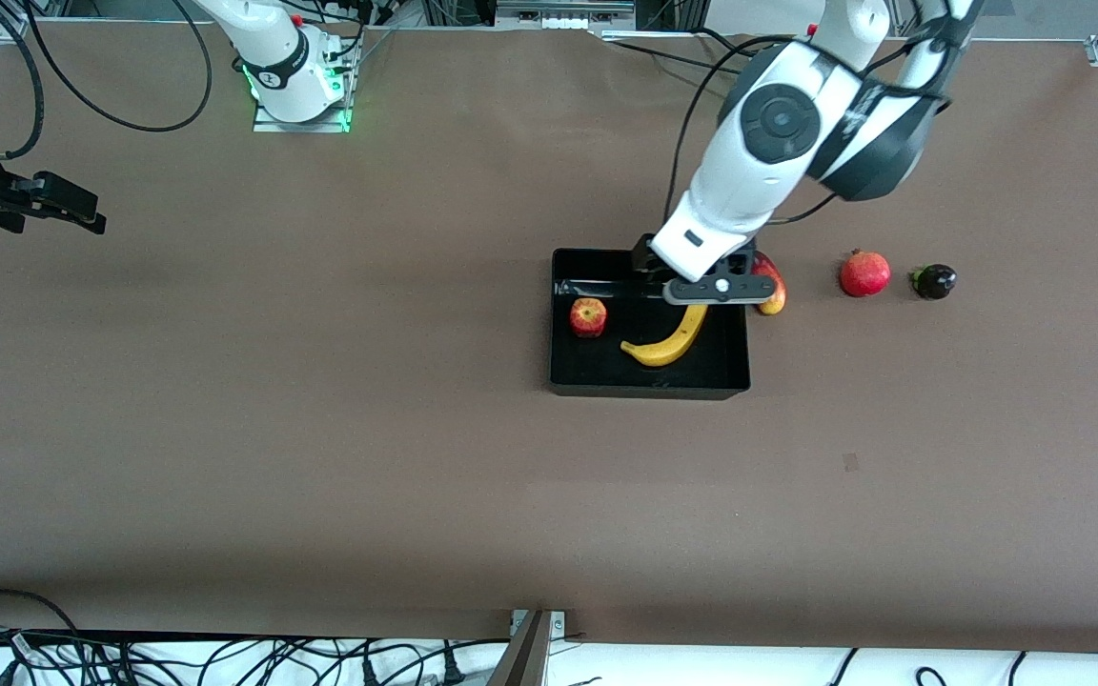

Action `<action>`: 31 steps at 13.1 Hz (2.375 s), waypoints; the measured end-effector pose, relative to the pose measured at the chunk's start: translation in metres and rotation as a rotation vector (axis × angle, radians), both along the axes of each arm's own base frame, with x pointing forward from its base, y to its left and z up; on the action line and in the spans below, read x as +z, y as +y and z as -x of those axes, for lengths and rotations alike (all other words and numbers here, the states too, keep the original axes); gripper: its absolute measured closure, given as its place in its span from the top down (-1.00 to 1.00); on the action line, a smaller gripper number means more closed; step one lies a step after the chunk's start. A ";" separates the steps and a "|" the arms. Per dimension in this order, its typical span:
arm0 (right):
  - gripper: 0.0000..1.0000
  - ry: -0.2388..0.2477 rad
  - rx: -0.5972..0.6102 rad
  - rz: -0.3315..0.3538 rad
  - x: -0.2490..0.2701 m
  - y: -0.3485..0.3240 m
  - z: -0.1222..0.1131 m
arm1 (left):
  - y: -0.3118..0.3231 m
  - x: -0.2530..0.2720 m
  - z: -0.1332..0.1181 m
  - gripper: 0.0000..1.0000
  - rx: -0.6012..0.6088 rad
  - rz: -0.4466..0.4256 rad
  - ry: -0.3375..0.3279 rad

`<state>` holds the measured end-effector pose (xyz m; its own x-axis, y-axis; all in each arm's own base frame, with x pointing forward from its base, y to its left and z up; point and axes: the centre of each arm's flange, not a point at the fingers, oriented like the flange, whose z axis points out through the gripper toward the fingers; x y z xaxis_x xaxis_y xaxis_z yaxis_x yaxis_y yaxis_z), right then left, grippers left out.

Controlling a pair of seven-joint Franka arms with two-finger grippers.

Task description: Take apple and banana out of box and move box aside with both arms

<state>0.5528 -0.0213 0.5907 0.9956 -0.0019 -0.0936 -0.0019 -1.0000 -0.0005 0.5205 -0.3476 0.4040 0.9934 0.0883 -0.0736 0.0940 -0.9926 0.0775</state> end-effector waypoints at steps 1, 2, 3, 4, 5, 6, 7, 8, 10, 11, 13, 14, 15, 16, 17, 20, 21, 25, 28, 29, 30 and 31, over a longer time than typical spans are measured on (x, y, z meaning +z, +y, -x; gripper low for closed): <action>1.00 0.000 0.000 0.000 0.000 0.000 0.000 | -0.013 -0.015 0.003 1.00 0.005 0.008 0.004; 1.00 0.000 0.000 0.000 0.000 0.000 0.000 | -0.026 -0.030 0.006 1.00 0.010 0.016 0.007; 1.00 0.000 0.000 0.000 0.000 0.000 0.000 | -0.037 -0.043 0.009 1.00 0.018 0.022 0.010; 1.00 0.000 0.000 0.000 0.000 0.000 0.000 | -0.047 -0.055 0.012 1.00 0.023 0.028 0.014; 1.00 0.000 0.000 0.000 0.000 0.000 0.000 | -0.055 -0.065 0.016 1.00 0.023 0.031 0.018; 1.00 0.000 0.000 0.000 0.000 0.000 0.000 | -0.065 -0.075 0.021 1.00 0.018 0.037 0.020; 1.00 0.000 0.000 0.000 0.000 0.000 0.000 | -0.074 -0.085 0.025 1.00 0.012 0.046 0.018; 1.00 0.000 0.000 0.000 0.000 0.000 0.000 | -0.082 -0.094 0.028 1.00 0.009 0.058 0.012; 1.00 0.000 0.000 0.000 0.000 0.000 0.000 | -0.089 -0.112 0.029 1.00 0.006 0.069 0.011; 1.00 0.000 0.000 0.000 0.000 0.000 0.000 | -0.088 -0.118 0.028 1.00 0.000 0.061 0.011; 1.00 0.001 0.000 0.000 0.000 0.000 0.000 | -0.085 -0.128 0.026 1.00 -0.036 0.023 -0.012; 1.00 0.001 0.000 0.000 0.000 0.000 0.000 | -0.083 -0.132 0.026 1.00 -0.052 0.007 -0.021; 1.00 0.001 0.000 0.000 0.000 0.000 0.000 | -0.082 -0.134 0.025 1.00 -0.060 -0.001 -0.025; 1.00 0.001 0.000 0.000 0.000 0.000 0.000 | -0.081 -0.136 0.024 1.00 -0.072 -0.005 -0.027; 1.00 0.001 0.000 0.000 0.000 0.000 0.000 | -0.081 -0.139 0.023 1.00 -0.086 -0.006 -0.030; 1.00 0.001 0.000 0.000 0.000 0.000 0.000 | -0.084 -0.156 0.020 1.00 -0.114 0.019 -0.071; 1.00 0.001 0.000 0.000 0.000 0.000 0.000 | -0.085 -0.167 0.020 1.00 -0.127 0.012 -0.073; 1.00 0.001 0.000 0.000 0.000 0.000 0.000 | -0.088 -0.188 0.026 1.00 -0.151 0.005 -0.058; 1.00 0.001 0.000 0.000 0.000 0.000 0.000 | -0.090 -0.191 0.027 1.00 -0.155 0.004 -0.056; 1.00 0.001 0.000 0.000 0.000 0.000 0.000 | -0.091 -0.188 0.027 0.83 -0.167 0.006 -0.068; 1.00 0.001 0.000 0.000 0.000 0.000 0.000 | -0.092 -0.187 0.026 0.59 -0.192 -0.007 -0.087; 1.00 0.001 0.000 0.000 0.000 0.000 0.000 | -0.092 -0.188 0.027 0.33 -0.208 -0.017 -0.094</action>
